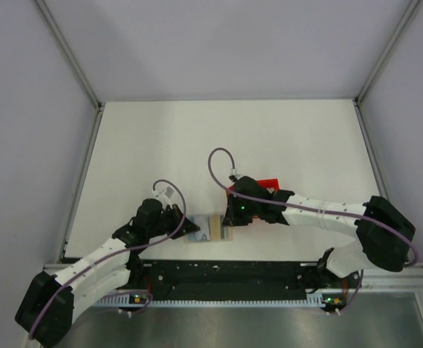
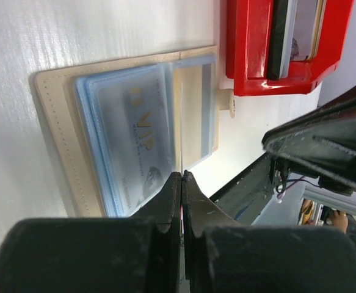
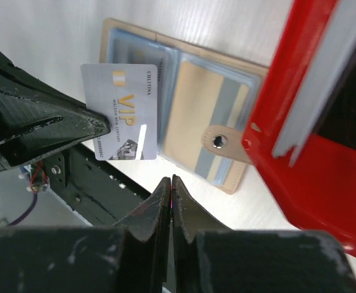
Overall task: Put the credit cards into the card holder
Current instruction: Insert the credit card into the card holder.
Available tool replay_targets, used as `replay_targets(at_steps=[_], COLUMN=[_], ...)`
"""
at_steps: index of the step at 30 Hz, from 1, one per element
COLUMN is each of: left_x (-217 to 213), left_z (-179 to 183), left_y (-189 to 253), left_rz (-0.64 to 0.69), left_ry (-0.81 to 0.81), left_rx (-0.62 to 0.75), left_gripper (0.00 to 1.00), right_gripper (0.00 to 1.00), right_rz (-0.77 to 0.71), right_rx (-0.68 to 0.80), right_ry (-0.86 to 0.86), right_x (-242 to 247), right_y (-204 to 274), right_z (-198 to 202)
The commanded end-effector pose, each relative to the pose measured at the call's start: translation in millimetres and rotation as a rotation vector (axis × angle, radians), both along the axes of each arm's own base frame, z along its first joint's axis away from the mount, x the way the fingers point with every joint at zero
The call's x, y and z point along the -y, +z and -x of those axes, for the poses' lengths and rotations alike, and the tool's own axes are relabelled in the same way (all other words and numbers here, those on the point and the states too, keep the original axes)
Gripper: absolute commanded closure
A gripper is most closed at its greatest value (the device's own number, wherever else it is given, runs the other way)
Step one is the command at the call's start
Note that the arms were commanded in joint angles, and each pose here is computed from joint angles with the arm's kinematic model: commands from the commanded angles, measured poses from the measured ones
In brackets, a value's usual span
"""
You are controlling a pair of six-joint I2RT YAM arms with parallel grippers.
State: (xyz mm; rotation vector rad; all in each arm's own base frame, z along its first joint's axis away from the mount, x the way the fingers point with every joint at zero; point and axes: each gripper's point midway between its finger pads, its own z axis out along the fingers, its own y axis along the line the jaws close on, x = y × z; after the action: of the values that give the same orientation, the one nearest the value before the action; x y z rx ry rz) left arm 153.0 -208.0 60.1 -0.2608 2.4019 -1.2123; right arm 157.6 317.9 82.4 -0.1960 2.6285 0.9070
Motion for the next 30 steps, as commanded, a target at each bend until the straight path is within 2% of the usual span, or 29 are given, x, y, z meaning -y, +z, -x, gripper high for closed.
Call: replay_targets(at_steps=[1,8,17,30], left_x=[1.4,3.0,10.8,8.0], left_z=[-11.7,-14.4,-23.6,-21.0], left_y=[12.3,9.2,18.2,-9.1], left_rz=[-0.025,-0.040,-0.022,-0.069], left_ry=[-0.012,-0.034,-0.072,-0.073], left_rx=[0.068,0.085,0.168,0.086], left_gripper=[1.00,1.00,1.00,1.00], right_gripper=[1.00,1.00,1.00,1.00], right_rz=[0.094,0.209,0.267,0.316], right_rx=[0.066,0.063,0.037,0.017], right_ry=[0.049,0.016,0.043,0.051], right_x=[-23.0,-11.5,-4.2,1.5], right_y=[3.9,-23.2,-44.3,-60.7], right_z=[-1.3,-4.6,0.4,-1.7])
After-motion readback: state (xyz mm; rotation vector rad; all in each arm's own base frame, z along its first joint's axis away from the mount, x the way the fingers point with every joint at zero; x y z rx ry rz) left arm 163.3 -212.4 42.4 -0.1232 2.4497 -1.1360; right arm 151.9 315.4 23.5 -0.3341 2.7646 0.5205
